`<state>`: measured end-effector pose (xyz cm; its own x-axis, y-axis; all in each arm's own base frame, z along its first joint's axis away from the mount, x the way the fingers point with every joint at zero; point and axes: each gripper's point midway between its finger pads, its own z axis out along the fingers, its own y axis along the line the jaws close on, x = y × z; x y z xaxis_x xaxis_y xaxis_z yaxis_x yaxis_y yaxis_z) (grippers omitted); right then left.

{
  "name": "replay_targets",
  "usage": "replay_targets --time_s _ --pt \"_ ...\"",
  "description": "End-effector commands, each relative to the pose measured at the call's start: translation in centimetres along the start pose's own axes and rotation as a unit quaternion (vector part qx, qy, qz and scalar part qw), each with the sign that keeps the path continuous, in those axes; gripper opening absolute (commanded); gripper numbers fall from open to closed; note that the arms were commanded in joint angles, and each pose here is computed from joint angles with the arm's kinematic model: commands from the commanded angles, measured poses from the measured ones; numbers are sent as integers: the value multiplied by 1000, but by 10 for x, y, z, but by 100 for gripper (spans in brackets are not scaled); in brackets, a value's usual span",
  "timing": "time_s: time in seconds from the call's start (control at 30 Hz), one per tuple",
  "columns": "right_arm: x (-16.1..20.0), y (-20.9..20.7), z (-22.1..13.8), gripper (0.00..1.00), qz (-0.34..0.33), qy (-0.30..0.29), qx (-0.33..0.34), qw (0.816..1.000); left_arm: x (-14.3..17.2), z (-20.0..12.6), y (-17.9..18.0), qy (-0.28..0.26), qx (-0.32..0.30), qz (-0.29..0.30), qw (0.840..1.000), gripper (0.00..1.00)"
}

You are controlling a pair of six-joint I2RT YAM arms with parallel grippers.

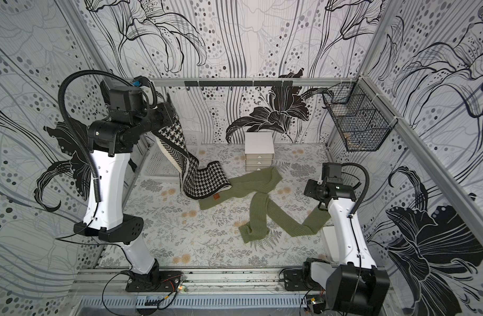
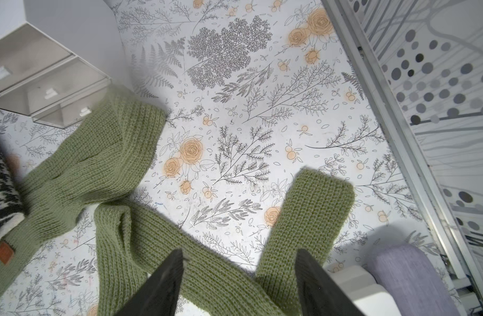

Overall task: Roll up the scarf and place it into the basket
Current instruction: Flatten out the scarf at the center of the board.

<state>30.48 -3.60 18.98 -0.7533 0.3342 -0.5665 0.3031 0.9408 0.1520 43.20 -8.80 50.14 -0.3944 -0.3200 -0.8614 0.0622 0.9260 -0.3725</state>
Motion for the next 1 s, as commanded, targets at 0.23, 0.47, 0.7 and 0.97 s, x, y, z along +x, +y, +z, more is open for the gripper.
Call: replay_targets --time_s 0.23,0.47,0.7,0.97 --pt "11 -4 12 68 3 24 6 1000 -15 -90 -290 -12 662 -63 747 0" --pt "7 -19 7 68 23 5 43 999 -44 -152 -272 -65 670 -55 738 0" --pt "1 -33 -3 68 49 -22 59 997 -69 -123 -170 -141 561 -106 808 0" --pt "25 34 12 69 46 38 -141 988 64 -16 7 -62 276 -191 940 0"
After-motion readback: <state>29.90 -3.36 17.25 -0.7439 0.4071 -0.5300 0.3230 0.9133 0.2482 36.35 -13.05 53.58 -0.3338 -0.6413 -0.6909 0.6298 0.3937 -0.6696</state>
